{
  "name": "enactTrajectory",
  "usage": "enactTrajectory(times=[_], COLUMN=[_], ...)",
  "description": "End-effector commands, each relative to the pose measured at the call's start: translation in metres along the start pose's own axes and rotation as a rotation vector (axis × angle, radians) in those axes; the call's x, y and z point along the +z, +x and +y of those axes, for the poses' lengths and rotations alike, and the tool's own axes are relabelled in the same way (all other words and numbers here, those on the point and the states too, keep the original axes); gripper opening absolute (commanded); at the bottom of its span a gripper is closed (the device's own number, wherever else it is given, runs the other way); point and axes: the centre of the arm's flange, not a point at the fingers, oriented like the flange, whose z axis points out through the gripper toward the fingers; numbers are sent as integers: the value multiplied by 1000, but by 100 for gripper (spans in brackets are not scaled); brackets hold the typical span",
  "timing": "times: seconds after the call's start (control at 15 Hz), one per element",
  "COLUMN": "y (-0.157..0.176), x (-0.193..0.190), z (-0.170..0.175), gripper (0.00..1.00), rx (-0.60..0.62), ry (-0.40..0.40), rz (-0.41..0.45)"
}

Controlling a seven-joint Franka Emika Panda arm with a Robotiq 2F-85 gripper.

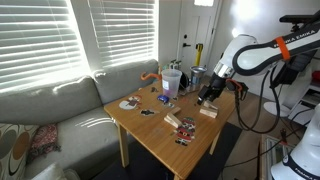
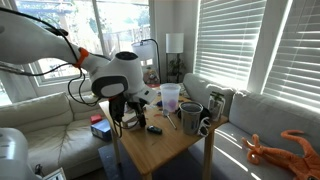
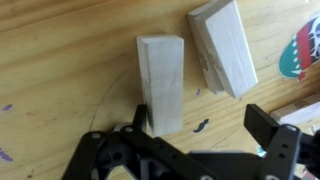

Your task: Place the toy cars next to each other on the wooden blocks

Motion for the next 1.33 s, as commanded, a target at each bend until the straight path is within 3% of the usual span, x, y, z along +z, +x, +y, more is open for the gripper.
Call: enactTrajectory(times=[0.0, 0.93, 1.27], y=[9, 17, 0], x=[8, 8, -34], z=[-2, -24, -3], gripper=[100, 100, 100], rx=[-8, -127, -71], ry=[44, 60, 54], rz=[-20, -41, 28])
